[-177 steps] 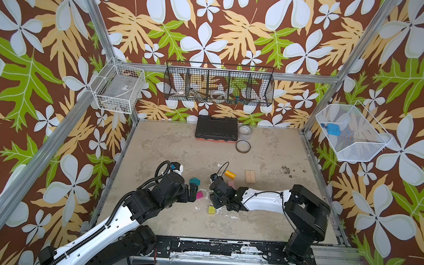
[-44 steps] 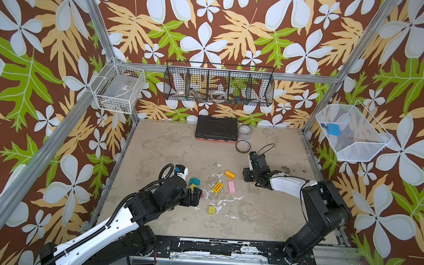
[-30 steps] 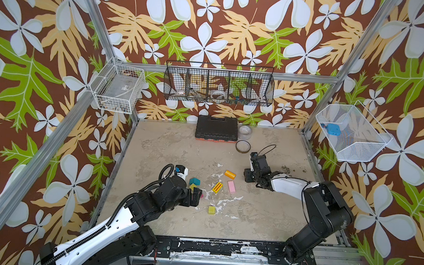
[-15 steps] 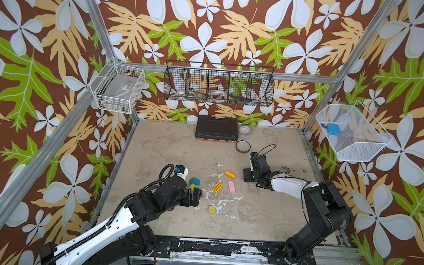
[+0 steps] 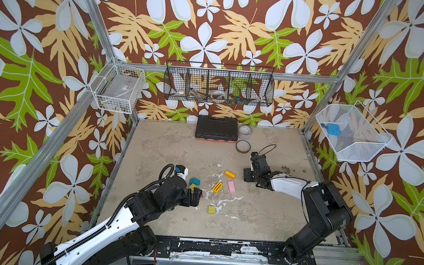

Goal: Build the wood block tower
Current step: 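Open the right gripper to release the red block onto the bars and raise, then move the right gripper over the yellow block with red stripes, then lower the right gripper and close it on the yellow striped block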

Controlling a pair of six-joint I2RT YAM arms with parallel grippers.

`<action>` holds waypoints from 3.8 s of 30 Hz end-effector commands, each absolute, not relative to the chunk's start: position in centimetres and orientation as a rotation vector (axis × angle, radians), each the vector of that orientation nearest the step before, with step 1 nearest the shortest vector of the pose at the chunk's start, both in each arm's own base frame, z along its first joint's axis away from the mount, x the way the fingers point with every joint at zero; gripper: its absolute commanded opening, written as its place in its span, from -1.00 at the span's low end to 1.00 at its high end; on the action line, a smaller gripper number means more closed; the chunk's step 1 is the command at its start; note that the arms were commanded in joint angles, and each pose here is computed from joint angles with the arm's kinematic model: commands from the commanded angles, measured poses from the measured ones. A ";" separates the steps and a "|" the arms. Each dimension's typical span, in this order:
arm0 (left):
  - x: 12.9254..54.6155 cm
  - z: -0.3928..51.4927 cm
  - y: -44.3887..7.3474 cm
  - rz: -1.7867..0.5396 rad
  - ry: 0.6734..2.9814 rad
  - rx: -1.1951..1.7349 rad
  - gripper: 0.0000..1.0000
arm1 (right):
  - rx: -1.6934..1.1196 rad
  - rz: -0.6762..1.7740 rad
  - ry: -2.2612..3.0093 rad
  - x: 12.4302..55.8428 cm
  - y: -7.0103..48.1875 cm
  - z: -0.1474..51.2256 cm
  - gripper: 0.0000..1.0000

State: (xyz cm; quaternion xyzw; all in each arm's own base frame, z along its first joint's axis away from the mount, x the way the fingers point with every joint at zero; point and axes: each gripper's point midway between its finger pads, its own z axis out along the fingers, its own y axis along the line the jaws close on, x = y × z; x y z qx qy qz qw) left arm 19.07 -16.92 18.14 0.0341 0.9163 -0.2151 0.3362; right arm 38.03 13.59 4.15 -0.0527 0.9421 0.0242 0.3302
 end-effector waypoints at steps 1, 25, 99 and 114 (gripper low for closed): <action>19.2 18.4 -17.1 -0.569 2.377 0.090 1.00 | -0.122 0.053 2.466 38.0 13.4 4.2 0.40; 19.2 18.4 -17.1 -0.569 2.376 0.090 1.00 | -0.177 0.239 2.239 35.4 14.0 9.4 0.89; 19.2 18.0 -17.2 -0.566 2.388 0.095 1.00 | -0.760 0.219 2.329 29.7 31.2 2.0 0.63; 19.2 18.0 -17.2 -0.567 2.388 0.096 1.00 | -0.734 0.148 2.361 30.0 29.9 1.0 0.51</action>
